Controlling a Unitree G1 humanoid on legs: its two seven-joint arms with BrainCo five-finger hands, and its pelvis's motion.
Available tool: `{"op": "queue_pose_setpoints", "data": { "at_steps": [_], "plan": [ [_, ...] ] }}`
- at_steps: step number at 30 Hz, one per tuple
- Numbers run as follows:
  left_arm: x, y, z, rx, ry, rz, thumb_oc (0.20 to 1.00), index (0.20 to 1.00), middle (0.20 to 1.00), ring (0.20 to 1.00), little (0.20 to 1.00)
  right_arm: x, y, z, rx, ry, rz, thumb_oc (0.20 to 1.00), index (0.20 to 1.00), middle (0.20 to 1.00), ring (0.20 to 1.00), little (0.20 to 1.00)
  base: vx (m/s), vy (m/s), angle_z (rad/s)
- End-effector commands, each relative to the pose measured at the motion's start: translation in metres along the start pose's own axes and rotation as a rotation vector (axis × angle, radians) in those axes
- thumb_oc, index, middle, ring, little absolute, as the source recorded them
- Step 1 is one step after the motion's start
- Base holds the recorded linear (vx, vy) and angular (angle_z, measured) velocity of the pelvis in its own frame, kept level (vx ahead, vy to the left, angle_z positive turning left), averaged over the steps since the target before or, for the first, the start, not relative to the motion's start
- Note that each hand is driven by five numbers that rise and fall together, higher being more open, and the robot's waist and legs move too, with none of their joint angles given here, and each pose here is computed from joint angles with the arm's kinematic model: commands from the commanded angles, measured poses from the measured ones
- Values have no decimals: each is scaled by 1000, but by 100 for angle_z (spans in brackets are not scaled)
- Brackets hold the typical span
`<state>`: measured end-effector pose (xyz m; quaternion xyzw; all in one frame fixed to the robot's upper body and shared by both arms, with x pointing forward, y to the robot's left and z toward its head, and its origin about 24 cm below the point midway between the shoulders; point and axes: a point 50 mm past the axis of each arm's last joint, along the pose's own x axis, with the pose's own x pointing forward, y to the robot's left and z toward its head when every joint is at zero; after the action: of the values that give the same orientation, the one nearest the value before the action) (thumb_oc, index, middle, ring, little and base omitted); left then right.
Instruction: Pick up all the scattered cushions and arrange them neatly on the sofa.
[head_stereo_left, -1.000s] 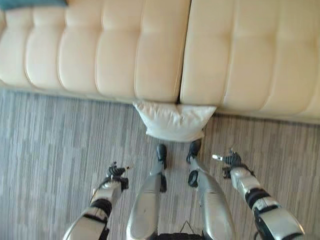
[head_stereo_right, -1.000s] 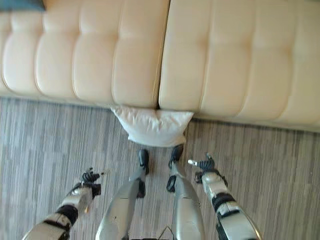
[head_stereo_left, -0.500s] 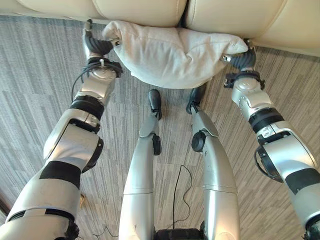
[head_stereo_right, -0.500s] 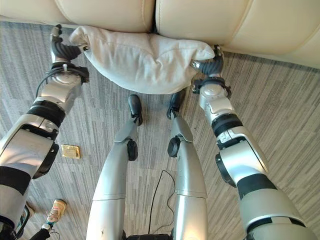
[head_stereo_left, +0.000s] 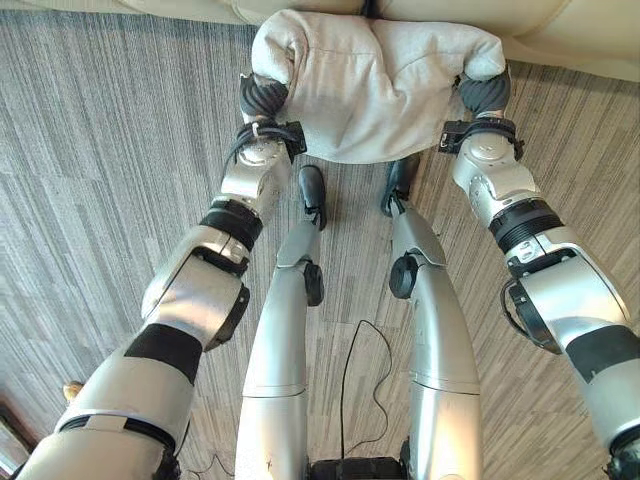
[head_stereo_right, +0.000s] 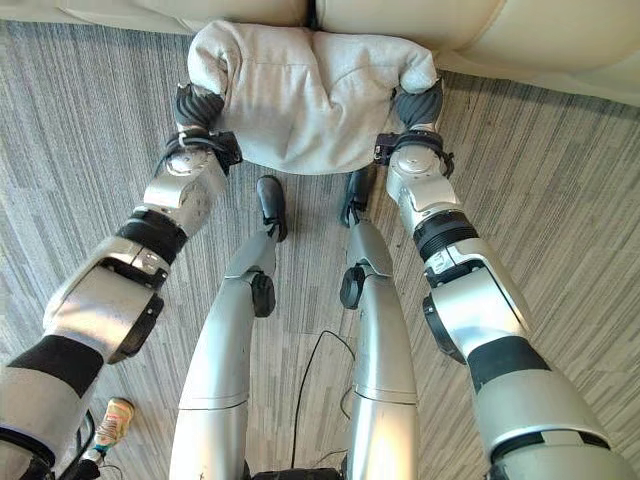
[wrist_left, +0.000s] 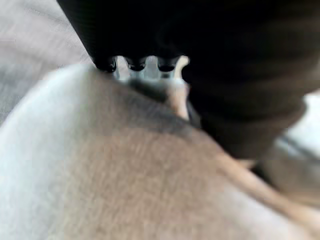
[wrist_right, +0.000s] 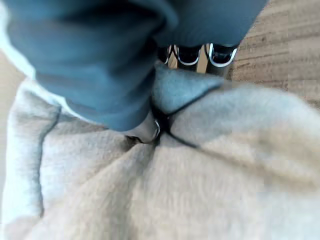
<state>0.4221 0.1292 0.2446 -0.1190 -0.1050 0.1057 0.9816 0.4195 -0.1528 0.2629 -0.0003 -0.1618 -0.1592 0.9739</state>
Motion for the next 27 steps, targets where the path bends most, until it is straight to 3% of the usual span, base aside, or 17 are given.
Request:
{"op": "queue_pose_setpoints", "data": {
  "at_steps": [1, 7, 10, 20, 22, 25, 27],
  "plan": [
    [-41, -80, -28, -129, 65, -370, 200, 200, 200, 200, 200, -28, 56, 13, 190, -76, 202, 200, 200, 200, 200, 200, 0, 0, 0],
    [-56, -78, -48, -235, 108, -374, 200, 200, 200, 200, 200, -44, 54, -20, 313, 24, 202, 200, 200, 200, 200, 200, -43, 4, -10],
    [-71, -64, -66, -234, 113, -366, 200, 200, 200, 200, 200, -61, 43, -49, 274, 62, 213, 200, 200, 200, 200, 200, -37, 4, -6],
    [-146, 84, -144, 13, 232, -163, 200, 200, 200, 200, 200, -175, -37, -173, -4, 381, 337, 200, 200, 200, 200, 200, 115, -1, 0],
    [-168, 120, -149, 99, 255, -104, 200, 200, 200, 200, 200, -196, -59, -182, -39, 421, 337, 200, 200, 200, 200, 200, 198, 20, 5],
    [-184, 146, -146, 158, 267, -65, 200, 200, 200, 200, 200, -209, -79, -181, -98, 421, 343, 200, 200, 200, 200, 200, 114, -3, 5],
    [-199, 159, -127, 163, 216, -52, 200, 200, 200, 200, 200, -203, -98, -136, -228, 209, 374, 200, 200, 200, 200, 200, 124, -31, 12]
  ]
}}
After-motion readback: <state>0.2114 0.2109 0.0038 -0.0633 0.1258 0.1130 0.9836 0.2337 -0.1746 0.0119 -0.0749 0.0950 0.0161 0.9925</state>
